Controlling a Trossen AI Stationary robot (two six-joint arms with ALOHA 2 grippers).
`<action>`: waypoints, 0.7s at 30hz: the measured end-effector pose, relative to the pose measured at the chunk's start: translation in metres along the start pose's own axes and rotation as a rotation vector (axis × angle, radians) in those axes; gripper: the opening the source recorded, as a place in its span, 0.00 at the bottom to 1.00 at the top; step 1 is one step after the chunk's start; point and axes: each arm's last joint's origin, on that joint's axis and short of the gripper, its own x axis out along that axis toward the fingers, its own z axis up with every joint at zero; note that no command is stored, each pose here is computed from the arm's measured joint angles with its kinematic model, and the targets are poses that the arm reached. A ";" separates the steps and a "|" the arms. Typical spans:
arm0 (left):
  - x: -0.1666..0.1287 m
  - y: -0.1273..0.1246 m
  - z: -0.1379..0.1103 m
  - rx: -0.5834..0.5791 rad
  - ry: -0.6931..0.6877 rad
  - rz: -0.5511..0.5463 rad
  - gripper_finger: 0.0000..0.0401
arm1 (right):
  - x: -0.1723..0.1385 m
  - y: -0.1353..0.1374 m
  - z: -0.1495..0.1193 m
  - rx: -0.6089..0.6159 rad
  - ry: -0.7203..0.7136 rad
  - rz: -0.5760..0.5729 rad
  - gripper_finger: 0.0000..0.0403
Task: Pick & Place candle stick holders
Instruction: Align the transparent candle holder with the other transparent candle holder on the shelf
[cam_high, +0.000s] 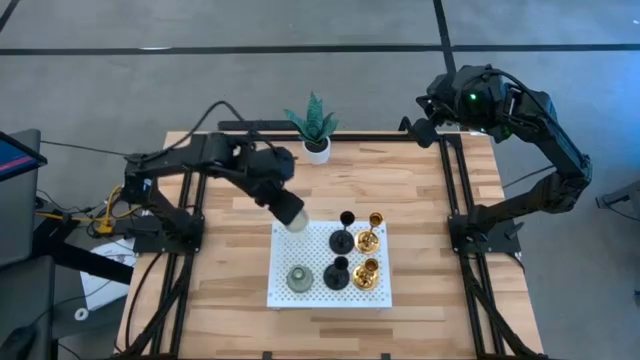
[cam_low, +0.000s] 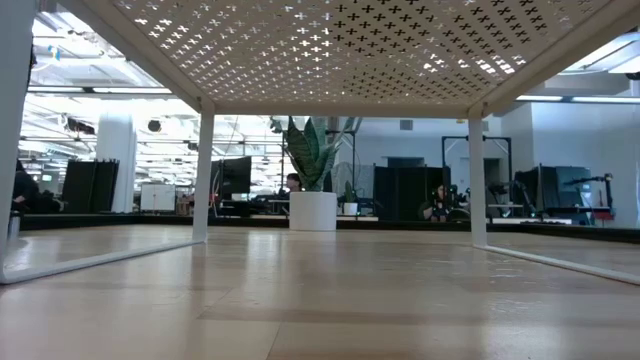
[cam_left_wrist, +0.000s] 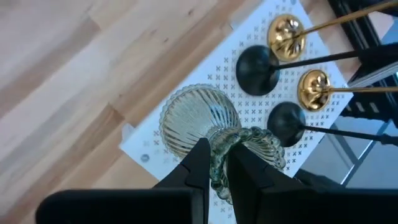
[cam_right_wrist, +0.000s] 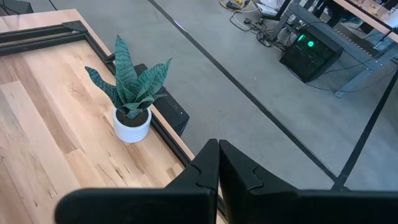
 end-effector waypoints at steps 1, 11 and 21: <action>0.005 -0.003 0.000 0.000 0.010 0.003 0.08 | 0.000 0.000 0.000 0.000 0.000 0.000 0.00; 0.038 -0.021 -0.001 -0.021 0.075 0.040 0.08 | 0.003 -0.007 0.000 0.022 0.010 -0.034 0.00; 0.069 -0.036 -0.006 -0.037 0.132 0.081 0.08 | 0.005 -0.012 -0.004 0.012 0.050 -0.055 0.00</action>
